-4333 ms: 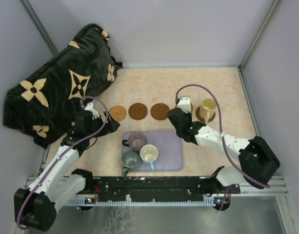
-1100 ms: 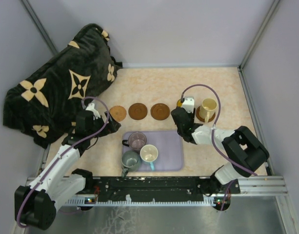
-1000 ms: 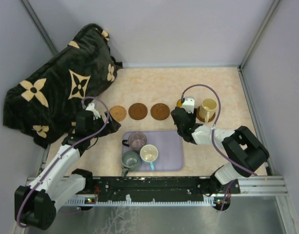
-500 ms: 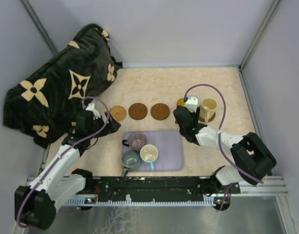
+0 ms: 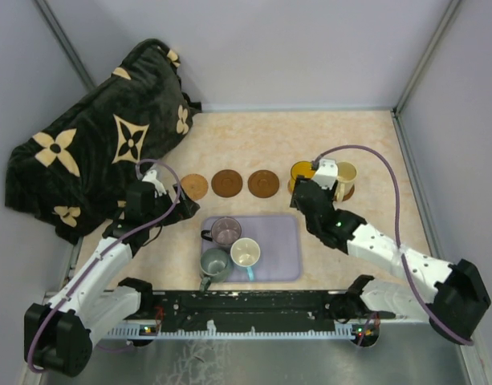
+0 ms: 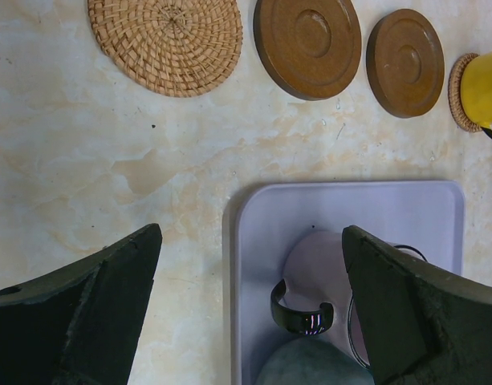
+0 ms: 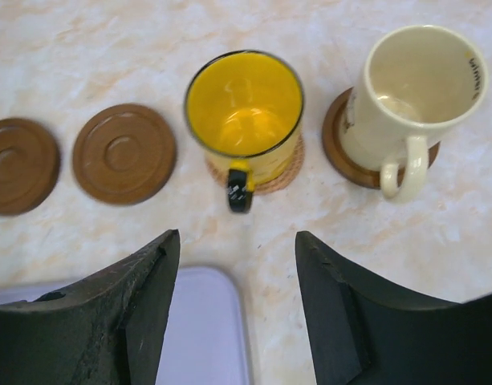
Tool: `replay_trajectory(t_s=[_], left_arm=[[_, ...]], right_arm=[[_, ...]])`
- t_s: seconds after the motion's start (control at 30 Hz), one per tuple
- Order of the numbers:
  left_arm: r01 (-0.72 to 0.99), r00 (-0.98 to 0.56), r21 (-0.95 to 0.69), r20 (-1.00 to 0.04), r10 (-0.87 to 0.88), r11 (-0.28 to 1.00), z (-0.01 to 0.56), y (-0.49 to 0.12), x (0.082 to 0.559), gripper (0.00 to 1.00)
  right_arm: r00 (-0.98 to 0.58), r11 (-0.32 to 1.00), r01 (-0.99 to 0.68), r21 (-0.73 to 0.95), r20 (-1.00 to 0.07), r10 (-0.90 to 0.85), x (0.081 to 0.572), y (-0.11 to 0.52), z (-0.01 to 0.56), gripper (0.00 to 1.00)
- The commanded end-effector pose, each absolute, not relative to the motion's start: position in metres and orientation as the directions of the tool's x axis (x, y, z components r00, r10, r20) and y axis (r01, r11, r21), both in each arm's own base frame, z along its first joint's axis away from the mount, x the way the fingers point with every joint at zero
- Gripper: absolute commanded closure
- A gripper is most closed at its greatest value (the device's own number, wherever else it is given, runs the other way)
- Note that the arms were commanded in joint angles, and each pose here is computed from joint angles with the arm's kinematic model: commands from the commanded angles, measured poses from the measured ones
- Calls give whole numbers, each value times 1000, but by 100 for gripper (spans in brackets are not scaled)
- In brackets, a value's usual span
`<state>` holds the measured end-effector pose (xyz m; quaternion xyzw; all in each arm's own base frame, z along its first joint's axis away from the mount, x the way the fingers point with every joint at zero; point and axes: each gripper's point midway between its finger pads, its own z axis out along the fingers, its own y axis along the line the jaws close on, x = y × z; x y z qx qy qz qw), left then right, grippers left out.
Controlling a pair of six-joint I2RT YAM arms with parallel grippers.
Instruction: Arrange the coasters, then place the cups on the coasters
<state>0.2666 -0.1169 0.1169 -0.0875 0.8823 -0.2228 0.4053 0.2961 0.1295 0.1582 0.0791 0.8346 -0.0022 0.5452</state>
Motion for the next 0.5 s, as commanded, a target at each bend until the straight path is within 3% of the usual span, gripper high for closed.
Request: replay_trajectory(t_s=[0.0,0.47], left_arm=[[42,-643,-463,-691,-330,885,124,-118,267,0],[37,-641,-461,-692,-333,887,128,-116,264,0]], right_arm=[[-390,988,56,145,-908,155,267,153,189,41],[-569,955,-218,200,-822,42,149,244,166,43]])
